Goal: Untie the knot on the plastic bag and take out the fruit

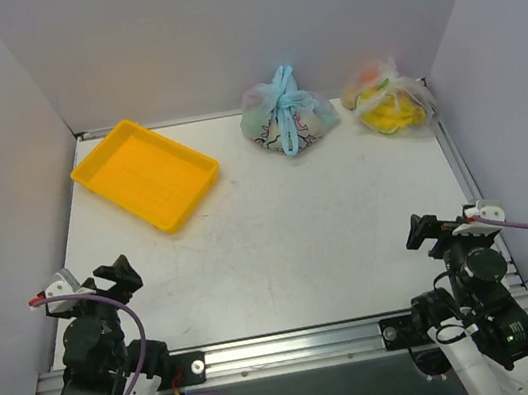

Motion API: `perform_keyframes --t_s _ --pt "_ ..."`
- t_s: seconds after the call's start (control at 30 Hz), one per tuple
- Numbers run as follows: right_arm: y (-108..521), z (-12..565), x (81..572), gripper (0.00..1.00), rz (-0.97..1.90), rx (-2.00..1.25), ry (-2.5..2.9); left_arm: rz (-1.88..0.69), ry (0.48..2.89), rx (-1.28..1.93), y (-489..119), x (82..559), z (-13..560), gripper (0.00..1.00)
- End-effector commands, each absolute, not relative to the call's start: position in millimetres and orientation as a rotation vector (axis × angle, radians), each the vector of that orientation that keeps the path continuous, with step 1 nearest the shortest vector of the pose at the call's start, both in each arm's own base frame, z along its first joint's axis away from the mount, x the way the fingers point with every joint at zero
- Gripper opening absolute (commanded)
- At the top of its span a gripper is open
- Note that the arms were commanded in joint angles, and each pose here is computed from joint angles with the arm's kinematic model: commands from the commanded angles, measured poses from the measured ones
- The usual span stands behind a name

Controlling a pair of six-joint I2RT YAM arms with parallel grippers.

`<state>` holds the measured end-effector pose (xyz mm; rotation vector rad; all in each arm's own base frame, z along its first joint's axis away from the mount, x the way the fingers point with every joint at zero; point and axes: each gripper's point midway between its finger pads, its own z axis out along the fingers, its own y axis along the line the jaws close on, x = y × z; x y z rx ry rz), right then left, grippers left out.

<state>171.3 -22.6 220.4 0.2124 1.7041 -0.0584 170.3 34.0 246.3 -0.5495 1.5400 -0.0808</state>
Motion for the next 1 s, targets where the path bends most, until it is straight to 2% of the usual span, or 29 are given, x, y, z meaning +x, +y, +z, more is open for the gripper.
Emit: perform_keyframes --t_s 0.0,0.37,0.57,0.77,0.97 --pt "-24 233 170 1.00 -0.062 0.210 1.676 -0.091 1.478 -0.575 39 166 256 0.97" --pt "5 240 177 1.00 0.075 0.105 1.723 -0.090 1.483 -0.576 39 167 255 0.97" --pt "34 255 205 1.00 0.212 0.137 1.878 -0.095 1.487 -0.573 37 168 253 0.98" --pt "45 244 263 1.00 0.202 0.347 2.099 -0.105 1.482 -0.568 36 168 253 0.97" --pt "78 225 347 1.00 0.296 0.497 2.175 -0.108 1.492 -0.563 34 169 250 0.97"
